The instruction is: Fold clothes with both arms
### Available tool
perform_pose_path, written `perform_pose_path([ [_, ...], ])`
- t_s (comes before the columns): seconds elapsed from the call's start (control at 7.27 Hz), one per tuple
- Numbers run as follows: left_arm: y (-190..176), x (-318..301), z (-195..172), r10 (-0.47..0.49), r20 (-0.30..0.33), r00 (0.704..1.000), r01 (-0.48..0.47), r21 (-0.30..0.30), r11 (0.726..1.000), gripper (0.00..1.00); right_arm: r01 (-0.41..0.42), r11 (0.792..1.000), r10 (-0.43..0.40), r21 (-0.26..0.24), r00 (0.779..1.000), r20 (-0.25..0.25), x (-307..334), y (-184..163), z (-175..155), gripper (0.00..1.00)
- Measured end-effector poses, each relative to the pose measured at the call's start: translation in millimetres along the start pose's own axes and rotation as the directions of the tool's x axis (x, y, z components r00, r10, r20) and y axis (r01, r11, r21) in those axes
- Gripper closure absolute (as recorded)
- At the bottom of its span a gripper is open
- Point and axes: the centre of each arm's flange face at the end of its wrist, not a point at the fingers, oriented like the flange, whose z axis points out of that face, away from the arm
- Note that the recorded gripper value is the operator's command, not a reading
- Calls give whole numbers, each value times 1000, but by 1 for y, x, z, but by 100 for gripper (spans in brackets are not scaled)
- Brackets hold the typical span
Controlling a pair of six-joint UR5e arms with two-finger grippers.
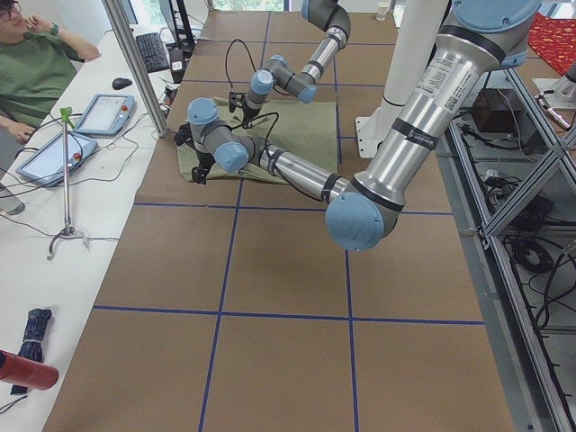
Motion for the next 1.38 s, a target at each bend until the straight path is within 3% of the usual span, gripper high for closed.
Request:
perform_pose_path([
  [0.28, -1, 1, 0, -2, 0, 1000, 2, 0, 1000, 0, 11, 1000, -11, -2, 1000, -4, 1, 0, -2, 100],
  [0.69, -3, 4, -1, -4, -2, 1000, 4, 5, 1000, 0, 98, 995, -99, -25, 994, -45, 26, -13, -34, 100],
  [1.38, -7, 9, -6, -20, -5, 1000, 20, 13, 1000, 0, 258, 966, -260, -34, 961, -96, 123, -20, 3, 100],
])
